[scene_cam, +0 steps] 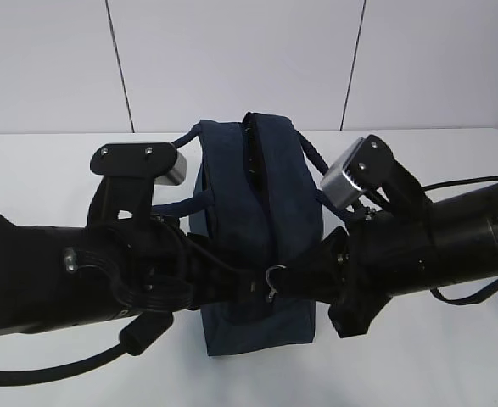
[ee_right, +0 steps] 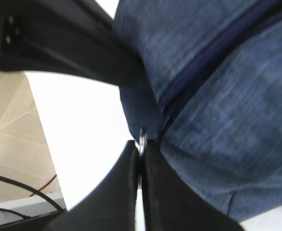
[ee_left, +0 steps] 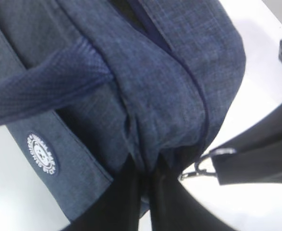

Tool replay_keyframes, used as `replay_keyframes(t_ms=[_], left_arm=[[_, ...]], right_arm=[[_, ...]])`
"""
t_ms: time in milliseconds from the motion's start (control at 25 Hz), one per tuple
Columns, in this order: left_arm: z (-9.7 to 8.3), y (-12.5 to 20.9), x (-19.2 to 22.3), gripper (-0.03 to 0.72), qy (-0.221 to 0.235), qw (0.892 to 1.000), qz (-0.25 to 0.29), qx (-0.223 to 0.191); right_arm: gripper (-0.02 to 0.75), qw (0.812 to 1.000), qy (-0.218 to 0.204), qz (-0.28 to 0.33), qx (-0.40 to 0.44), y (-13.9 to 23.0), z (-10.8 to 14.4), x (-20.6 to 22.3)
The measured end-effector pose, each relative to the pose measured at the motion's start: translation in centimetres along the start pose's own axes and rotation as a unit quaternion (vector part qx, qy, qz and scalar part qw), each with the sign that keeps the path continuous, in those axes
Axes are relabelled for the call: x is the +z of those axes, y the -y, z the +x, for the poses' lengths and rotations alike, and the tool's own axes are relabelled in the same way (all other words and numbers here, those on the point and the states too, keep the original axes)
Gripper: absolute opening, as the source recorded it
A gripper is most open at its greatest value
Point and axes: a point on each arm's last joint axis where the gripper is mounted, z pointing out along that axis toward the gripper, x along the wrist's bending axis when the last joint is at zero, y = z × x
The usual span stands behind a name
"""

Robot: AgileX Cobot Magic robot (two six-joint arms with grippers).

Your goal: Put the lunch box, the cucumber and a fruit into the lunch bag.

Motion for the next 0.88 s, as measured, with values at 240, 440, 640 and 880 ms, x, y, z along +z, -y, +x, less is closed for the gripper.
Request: replay_keyframes(t_ms=[240,440,640,880], left_arm=[[0.0,0.0,0.0,0.002,0.000,1.000,-0.001,0.000],[0.0,0.0,0.0,0.002,0.000,1.000,-0.001,0.000],[0.0,0.0,0.0,0.002,0.000,1.000,-0.001,0.000],[0.0,0.0,0.0,0.002,0.000,1.000,-0.001,0.000]], right_arm=[[-0.013,1.000,0.001,-0.015,0.000,-1.5,-0.3,-0.2],[-0.013,1.000,-0.001,-0.009,-0.006,-1.9,-0.2,-0.4],[-0.013,1.000,0.004,-0.013,-0.011,-2.5,0.3,-1.2],[-0.013,1.000,0.009,-0.021,0.017,-3.0,0.5,-1.8]])
